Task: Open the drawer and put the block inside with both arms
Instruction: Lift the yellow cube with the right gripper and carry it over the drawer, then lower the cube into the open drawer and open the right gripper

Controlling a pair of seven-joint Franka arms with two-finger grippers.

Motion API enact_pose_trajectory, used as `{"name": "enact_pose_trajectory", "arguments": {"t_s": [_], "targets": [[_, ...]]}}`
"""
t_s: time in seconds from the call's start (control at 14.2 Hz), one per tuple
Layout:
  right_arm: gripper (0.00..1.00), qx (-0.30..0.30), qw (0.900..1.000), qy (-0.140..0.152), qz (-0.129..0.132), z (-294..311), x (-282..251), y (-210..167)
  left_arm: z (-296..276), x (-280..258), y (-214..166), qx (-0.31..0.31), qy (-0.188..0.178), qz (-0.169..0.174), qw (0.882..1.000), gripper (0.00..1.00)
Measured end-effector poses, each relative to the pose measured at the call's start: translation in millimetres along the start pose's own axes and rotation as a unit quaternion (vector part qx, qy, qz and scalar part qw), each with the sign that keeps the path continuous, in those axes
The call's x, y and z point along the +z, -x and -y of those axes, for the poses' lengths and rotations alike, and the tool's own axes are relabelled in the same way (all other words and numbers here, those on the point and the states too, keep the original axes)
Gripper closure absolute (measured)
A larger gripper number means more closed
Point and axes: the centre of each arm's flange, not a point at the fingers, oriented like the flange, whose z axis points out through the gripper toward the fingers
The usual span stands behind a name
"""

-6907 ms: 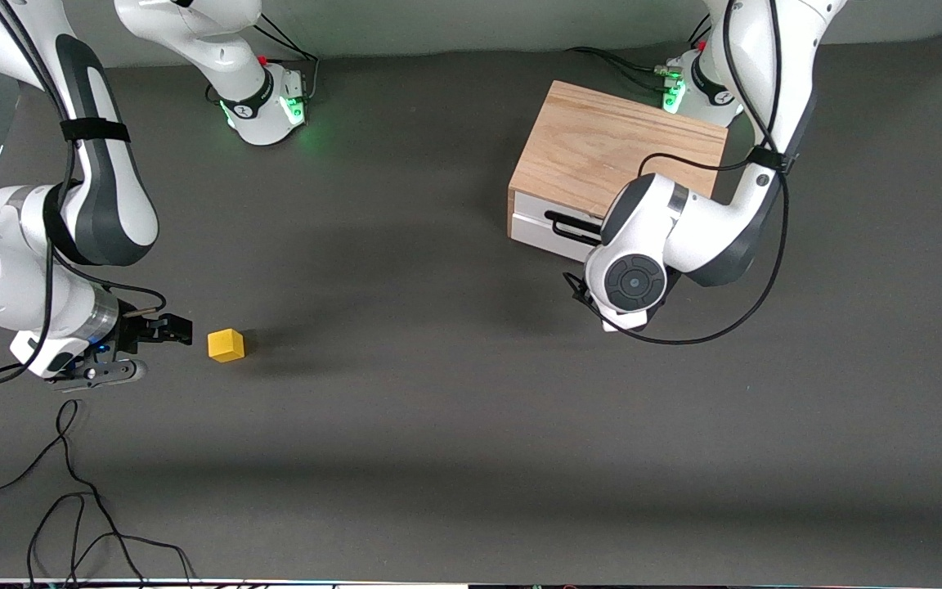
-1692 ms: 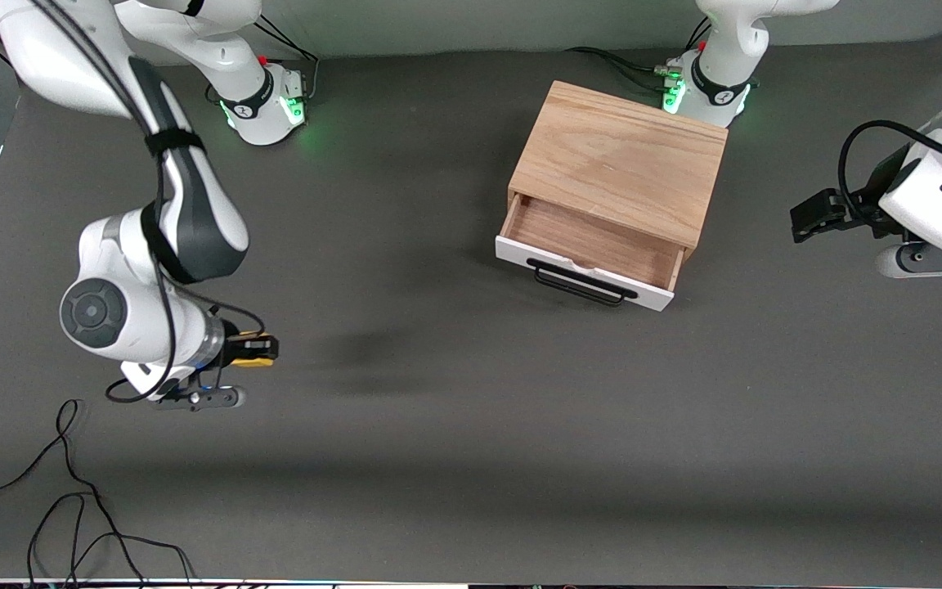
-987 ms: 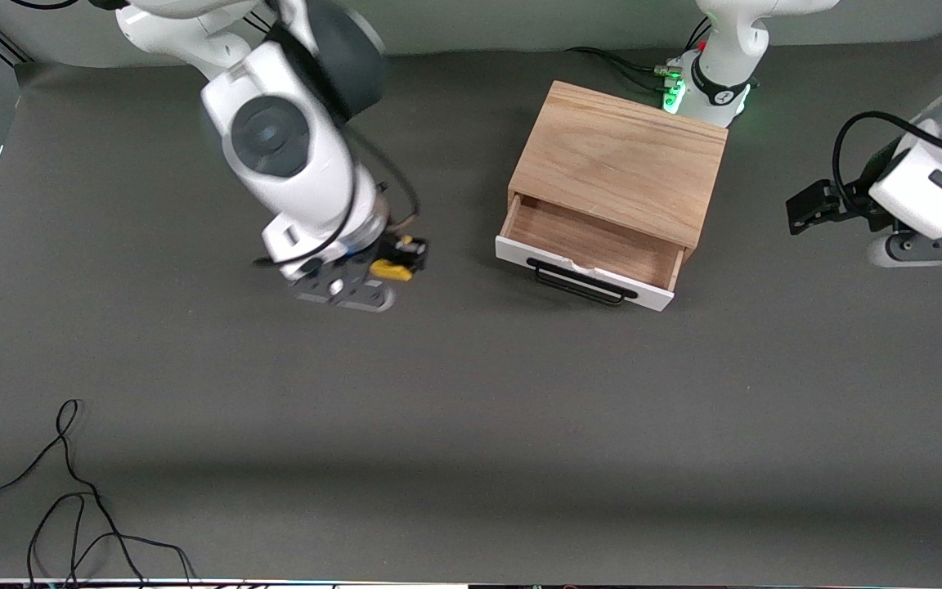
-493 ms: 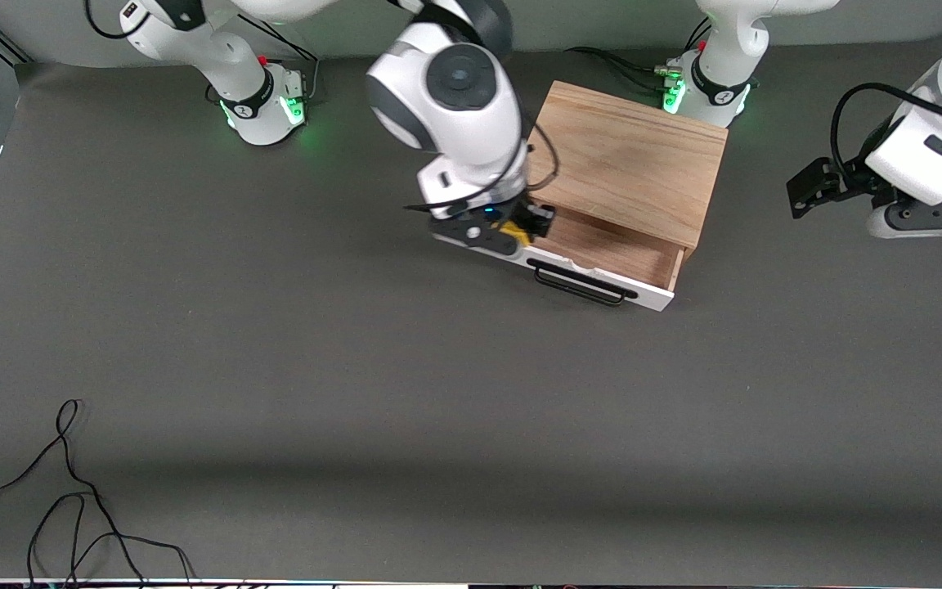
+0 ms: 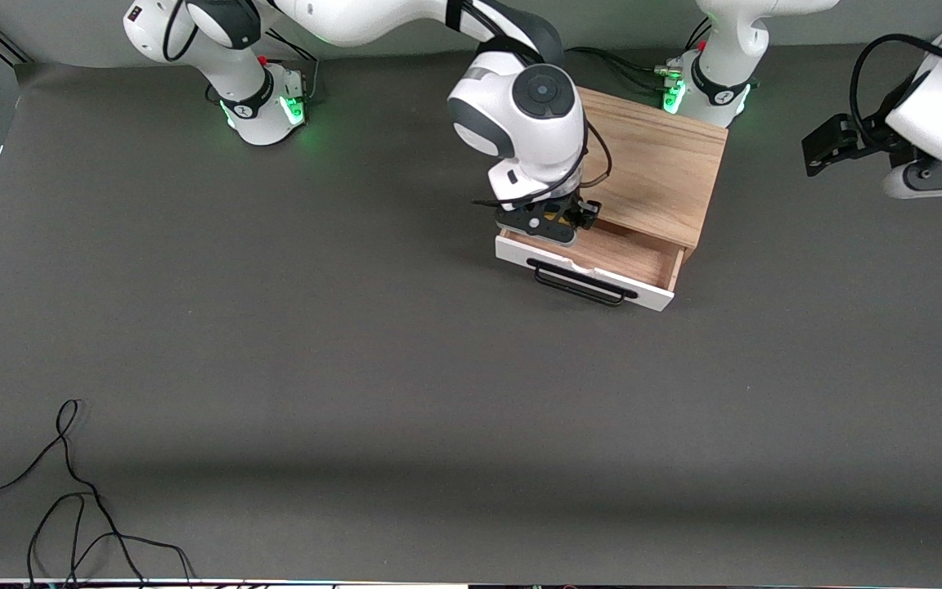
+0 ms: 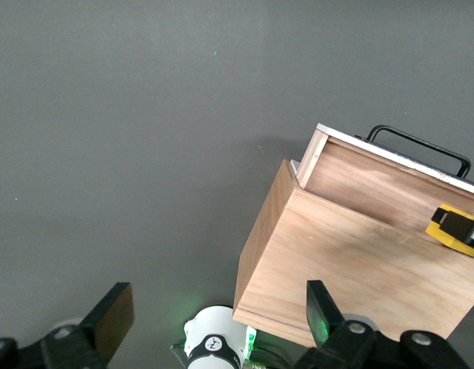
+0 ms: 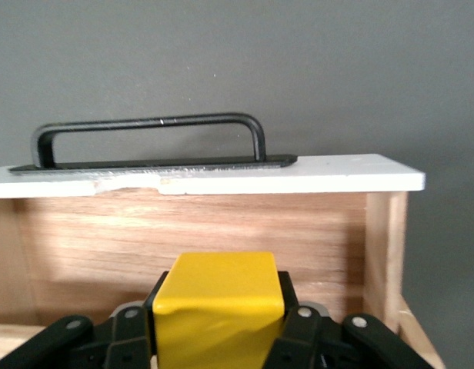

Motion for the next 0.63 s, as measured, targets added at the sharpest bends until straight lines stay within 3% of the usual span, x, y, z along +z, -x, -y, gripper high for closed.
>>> {"name": "enact_pose_trajectory", "arguments": {"t_s": [0.63], "targets": [[0.45, -0.006, 1.000, 0.020, -0.016, -1, 35, -1, 0, 11, 0, 0.000, -0.010, 0.041, 0.999, 0.00]]}}
